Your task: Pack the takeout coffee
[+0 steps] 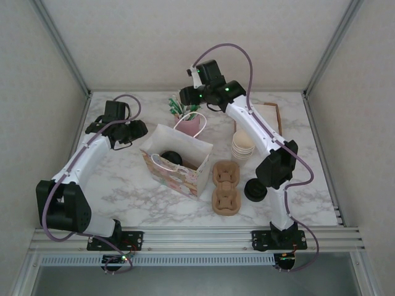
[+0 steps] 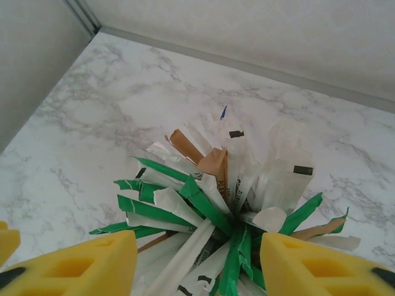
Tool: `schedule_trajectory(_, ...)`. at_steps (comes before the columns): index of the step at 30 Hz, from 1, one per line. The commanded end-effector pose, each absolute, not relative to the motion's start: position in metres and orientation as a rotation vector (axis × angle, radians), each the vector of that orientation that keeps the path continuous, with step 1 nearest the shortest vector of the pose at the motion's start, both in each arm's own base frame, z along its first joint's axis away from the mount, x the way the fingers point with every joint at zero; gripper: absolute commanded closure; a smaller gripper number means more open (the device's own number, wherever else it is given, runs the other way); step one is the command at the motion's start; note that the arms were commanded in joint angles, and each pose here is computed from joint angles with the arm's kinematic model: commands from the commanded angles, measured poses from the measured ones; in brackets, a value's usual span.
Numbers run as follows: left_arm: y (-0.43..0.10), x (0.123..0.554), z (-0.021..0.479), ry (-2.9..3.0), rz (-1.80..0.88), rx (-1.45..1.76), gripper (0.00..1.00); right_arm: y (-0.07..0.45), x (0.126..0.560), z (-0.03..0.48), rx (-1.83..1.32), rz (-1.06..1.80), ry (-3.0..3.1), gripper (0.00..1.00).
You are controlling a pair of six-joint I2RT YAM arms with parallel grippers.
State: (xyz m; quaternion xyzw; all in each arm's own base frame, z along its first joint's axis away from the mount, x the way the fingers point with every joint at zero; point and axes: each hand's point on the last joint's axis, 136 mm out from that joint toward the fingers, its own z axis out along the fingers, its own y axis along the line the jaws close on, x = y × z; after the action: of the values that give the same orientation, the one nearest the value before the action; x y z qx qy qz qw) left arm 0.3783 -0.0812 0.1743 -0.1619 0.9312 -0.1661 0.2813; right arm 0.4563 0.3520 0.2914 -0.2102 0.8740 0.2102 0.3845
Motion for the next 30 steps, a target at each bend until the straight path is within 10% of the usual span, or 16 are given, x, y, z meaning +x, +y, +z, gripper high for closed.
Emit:
schedule_trajectory(1, -0.088, 0.376, 0.175, 2.518, -0.461, -0.392, 0.51, 0.352, 0.459, 0.308, -0.496, 0.548, 2.200, 0.56)
schedule_trajectory(8, -0.086, 0.376, 0.175, 2.517, -0.453, -0.398, 0.51, 0.356, 0.446, 0.346, -0.521, 0.593, 2.119, 1.00)
schedule_trajectory(30, -0.075, 0.371, 0.174, 2.479, -0.398, -0.465, 0.51, 0.280, 0.216, 0.494, -0.679, 0.588, 1.808, 1.00)
